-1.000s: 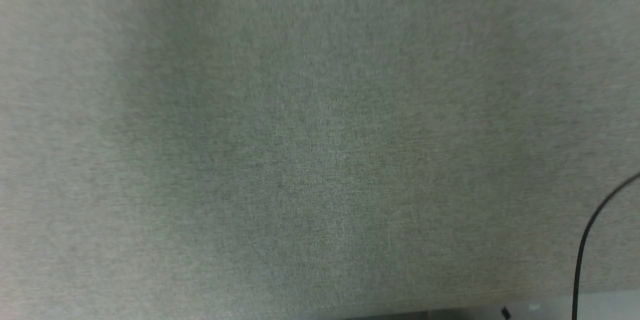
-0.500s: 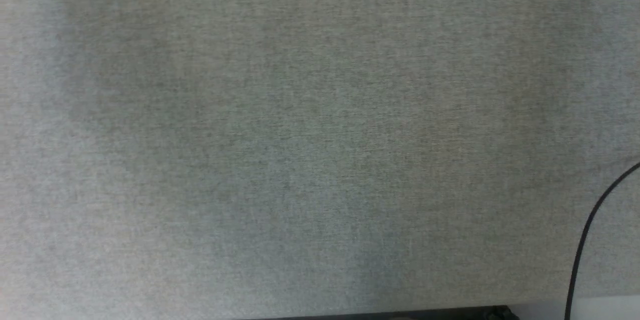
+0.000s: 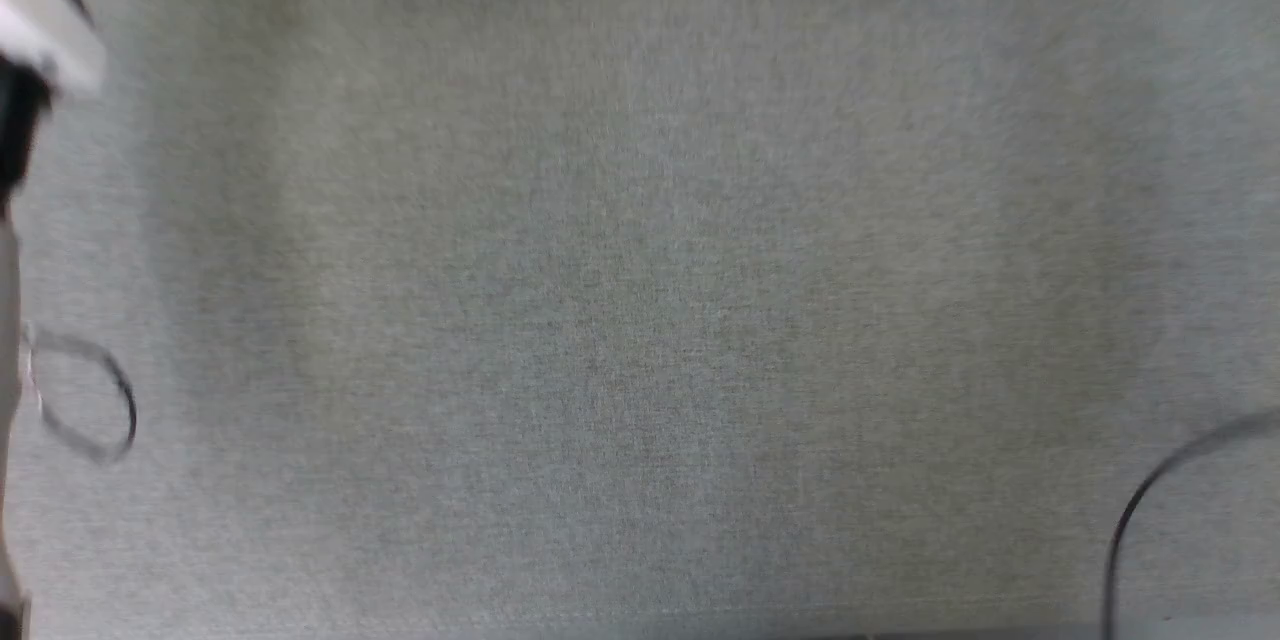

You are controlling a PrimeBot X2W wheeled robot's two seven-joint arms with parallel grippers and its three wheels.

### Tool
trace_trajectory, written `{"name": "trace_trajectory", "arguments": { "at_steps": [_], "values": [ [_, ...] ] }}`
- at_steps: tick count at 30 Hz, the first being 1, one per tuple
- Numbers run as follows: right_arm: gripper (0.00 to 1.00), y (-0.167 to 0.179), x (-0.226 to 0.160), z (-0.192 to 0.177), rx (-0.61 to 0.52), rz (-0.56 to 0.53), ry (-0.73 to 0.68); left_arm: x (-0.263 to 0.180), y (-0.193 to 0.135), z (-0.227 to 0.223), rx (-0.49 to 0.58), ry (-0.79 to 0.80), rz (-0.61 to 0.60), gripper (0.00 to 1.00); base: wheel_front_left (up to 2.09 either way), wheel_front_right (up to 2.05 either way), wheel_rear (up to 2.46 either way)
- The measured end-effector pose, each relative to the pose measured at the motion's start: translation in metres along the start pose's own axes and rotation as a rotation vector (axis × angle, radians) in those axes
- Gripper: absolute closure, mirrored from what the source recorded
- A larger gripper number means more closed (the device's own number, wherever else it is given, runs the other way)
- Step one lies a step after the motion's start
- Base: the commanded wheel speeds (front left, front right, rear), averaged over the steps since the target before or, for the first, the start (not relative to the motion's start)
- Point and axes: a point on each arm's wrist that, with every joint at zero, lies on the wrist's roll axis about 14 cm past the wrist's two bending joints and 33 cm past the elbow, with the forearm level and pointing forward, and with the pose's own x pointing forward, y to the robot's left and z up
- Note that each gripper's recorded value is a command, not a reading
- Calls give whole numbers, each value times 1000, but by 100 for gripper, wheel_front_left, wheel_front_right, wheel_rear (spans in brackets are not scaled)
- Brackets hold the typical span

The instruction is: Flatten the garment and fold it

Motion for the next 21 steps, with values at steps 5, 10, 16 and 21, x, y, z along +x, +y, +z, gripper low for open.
{"name": "trace_trajectory", "arguments": {
  "at_steps": [5, 10, 16, 21],
  "values": [
    [100, 0, -46, -13, 70, 10, 121, -46, 13, -11, 9, 130, 10, 100, 0, 0, 0],
    [100, -9, -96, -20, 67, 11, 205, -98, 15, -26, -3, 247, -9, 100, 0, 0, 0],
    [100, -9, -157, -42, 111, 19, 312, -163, 0, -51, -41, 363, -66, 100, 0, 0, 0],
    [100, -7, -210, -68, 152, 32, 434, -221, -14, -75, -86, 455, -96, 100, 0, 0, 0]
  ]
}}
